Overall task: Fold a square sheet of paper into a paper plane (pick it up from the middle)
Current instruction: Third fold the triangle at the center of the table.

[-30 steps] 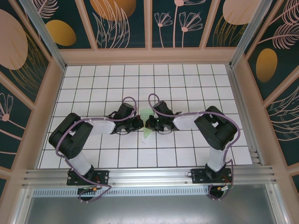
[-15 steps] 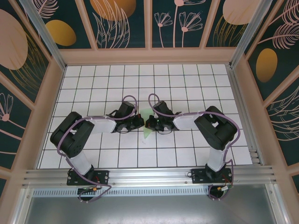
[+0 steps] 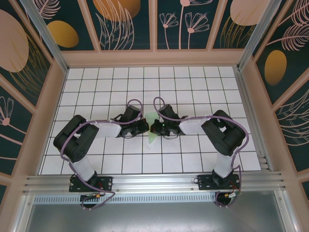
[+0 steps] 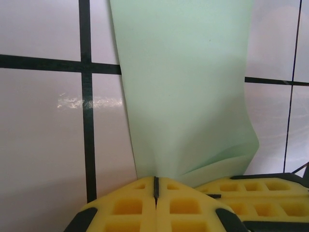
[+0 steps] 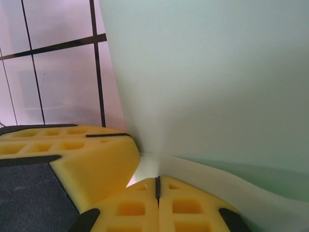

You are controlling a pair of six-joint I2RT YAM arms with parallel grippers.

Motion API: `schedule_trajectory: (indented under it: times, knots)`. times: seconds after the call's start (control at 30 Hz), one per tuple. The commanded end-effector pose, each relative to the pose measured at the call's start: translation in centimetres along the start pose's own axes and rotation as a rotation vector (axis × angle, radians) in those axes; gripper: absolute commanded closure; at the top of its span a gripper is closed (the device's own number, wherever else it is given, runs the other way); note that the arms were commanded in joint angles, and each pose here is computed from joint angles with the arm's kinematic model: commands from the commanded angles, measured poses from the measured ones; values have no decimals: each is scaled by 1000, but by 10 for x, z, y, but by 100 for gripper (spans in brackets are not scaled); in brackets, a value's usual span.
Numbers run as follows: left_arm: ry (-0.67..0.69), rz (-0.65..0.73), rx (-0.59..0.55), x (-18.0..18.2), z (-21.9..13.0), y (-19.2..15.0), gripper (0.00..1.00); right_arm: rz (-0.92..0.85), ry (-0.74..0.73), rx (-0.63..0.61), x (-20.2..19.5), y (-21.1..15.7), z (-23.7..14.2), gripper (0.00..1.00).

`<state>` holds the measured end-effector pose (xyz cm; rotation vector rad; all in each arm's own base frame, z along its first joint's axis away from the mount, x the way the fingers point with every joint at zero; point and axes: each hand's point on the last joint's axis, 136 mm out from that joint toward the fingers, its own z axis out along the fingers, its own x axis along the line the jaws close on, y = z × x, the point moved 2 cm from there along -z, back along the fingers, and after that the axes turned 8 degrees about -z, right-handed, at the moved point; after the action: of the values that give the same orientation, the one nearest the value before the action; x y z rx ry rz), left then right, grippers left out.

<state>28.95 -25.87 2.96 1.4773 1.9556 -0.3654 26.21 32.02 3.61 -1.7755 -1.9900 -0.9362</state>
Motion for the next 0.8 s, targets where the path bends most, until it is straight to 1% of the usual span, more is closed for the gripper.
schedule_trajectory:
  times: [0.0,0.17,0.23,0.43,0.77]
  knots:
    - [120,0,7,29,7,-6,100,-57,57,-4,17,1,-19,99]
    - [148,-6,8,39,8,-10,100,-140,164,10,39,-13,-36,96]
    - [157,-10,7,42,8,-10,100,-160,178,29,45,-23,-36,95]
    - [155,-7,6,41,8,-11,100,-140,170,81,34,-47,-27,95]
    - [163,-9,5,43,9,-12,100,-114,140,118,17,-60,-13,96]
